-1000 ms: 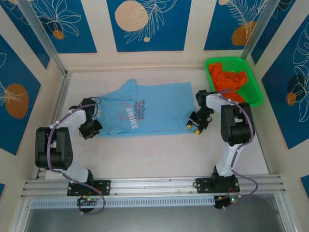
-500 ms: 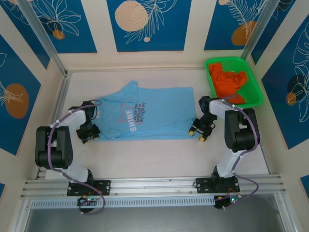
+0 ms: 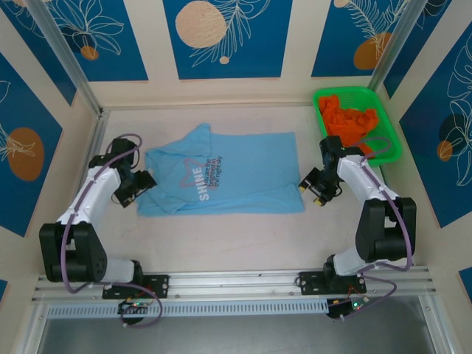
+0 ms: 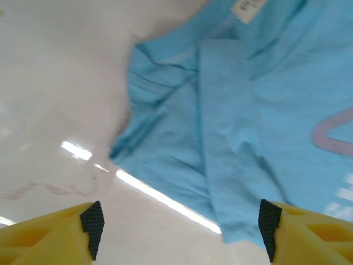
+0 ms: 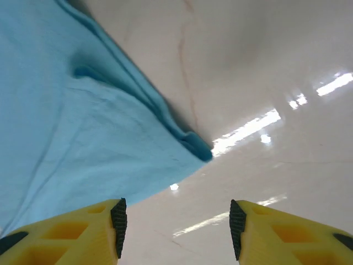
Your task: Fold and stack the t-shirts
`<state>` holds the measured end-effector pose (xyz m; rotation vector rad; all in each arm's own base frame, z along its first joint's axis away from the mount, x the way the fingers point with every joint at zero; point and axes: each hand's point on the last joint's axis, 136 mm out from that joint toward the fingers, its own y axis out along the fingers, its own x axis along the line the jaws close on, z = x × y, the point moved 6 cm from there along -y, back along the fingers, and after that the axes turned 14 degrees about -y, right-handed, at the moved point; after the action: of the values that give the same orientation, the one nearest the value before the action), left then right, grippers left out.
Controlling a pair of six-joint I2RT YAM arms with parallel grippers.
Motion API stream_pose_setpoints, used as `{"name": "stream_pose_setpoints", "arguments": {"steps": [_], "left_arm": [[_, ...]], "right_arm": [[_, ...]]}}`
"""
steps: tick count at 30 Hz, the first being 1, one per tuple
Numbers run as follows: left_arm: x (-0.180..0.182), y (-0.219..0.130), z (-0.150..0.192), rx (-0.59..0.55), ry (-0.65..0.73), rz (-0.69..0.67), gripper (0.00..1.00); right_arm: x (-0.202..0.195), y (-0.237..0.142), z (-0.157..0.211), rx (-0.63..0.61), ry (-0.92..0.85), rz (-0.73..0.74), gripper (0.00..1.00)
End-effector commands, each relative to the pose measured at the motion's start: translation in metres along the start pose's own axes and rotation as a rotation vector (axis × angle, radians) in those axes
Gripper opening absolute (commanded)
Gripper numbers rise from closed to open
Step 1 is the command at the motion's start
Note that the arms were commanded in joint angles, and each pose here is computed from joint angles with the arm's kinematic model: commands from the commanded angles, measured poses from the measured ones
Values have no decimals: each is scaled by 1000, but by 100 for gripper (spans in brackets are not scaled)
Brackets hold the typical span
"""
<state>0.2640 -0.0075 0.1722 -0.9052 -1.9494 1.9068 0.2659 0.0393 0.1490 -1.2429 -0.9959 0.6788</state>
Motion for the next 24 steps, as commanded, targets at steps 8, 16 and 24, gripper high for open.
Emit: {"name": "stream_pose_setpoints", "arguments": {"steps": [8,16,24], "left_arm": [[-40,23,49,346,-161,235,73],[-36,33,63,286,-200,98,67],[-18,42,85,227,-321,15,60]], "right_arm": [[53,27,-2,82,-121,-66,47],[56,38,-5,112,-140,-51,46],[51,42,2,129,-158,-49,46]]}}
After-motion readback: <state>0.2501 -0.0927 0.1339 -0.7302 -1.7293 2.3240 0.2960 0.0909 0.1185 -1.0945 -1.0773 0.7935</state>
